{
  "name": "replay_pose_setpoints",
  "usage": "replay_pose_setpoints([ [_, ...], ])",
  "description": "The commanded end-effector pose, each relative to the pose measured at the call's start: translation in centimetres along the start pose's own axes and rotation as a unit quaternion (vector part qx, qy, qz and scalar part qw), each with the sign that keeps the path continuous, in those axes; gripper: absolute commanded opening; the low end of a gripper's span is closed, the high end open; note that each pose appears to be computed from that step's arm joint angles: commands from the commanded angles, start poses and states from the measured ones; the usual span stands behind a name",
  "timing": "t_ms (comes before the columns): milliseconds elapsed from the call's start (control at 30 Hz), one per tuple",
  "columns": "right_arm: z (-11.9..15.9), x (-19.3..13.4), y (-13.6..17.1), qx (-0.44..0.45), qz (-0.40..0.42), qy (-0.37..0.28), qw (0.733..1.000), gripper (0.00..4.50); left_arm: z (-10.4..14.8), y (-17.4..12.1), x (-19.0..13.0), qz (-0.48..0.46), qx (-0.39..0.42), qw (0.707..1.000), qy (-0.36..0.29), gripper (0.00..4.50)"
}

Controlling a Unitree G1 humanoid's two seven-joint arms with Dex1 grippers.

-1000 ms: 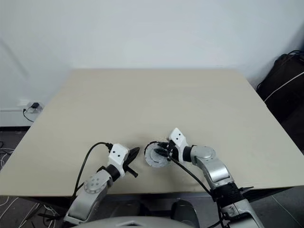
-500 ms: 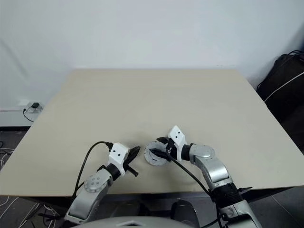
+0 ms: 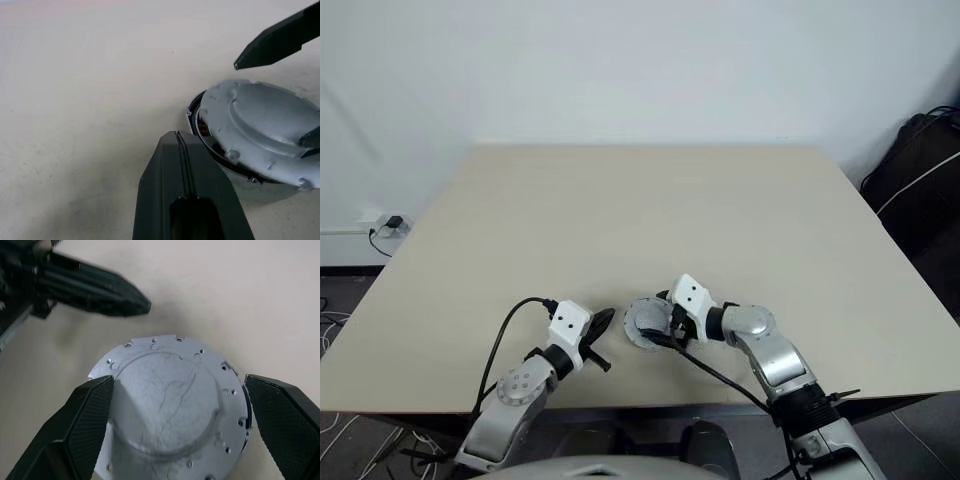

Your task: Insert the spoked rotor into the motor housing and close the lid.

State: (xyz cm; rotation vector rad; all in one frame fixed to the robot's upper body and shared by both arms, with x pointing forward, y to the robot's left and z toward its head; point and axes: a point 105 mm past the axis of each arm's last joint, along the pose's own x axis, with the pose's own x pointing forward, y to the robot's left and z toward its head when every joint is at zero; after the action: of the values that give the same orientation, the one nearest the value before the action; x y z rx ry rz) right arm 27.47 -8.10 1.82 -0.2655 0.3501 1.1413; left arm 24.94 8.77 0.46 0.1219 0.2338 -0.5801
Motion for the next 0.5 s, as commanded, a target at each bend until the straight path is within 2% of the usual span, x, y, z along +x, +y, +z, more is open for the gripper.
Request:
replay_pose_setpoints([
  [33,1.04,0.02,-0.05,-0.026,0.007,-0.013,1.0,4.46,1.54,0.12,0.06,0.0,0.008,1.0,-0.028,0.0],
  [367,0.78,0.1,0.91,-0.022,0.036,-0.008,0.999,4.46,1.73,0.19,-0.04,0.003,0.009,1.0,-0.03,0.0],
  [500,0.75,0.41,0.13,-0.021,0.01,-0.008,1.0,4.46,1.86,0.09,-0.03,0.003,0.008,0.999,-0.031,0.0],
])
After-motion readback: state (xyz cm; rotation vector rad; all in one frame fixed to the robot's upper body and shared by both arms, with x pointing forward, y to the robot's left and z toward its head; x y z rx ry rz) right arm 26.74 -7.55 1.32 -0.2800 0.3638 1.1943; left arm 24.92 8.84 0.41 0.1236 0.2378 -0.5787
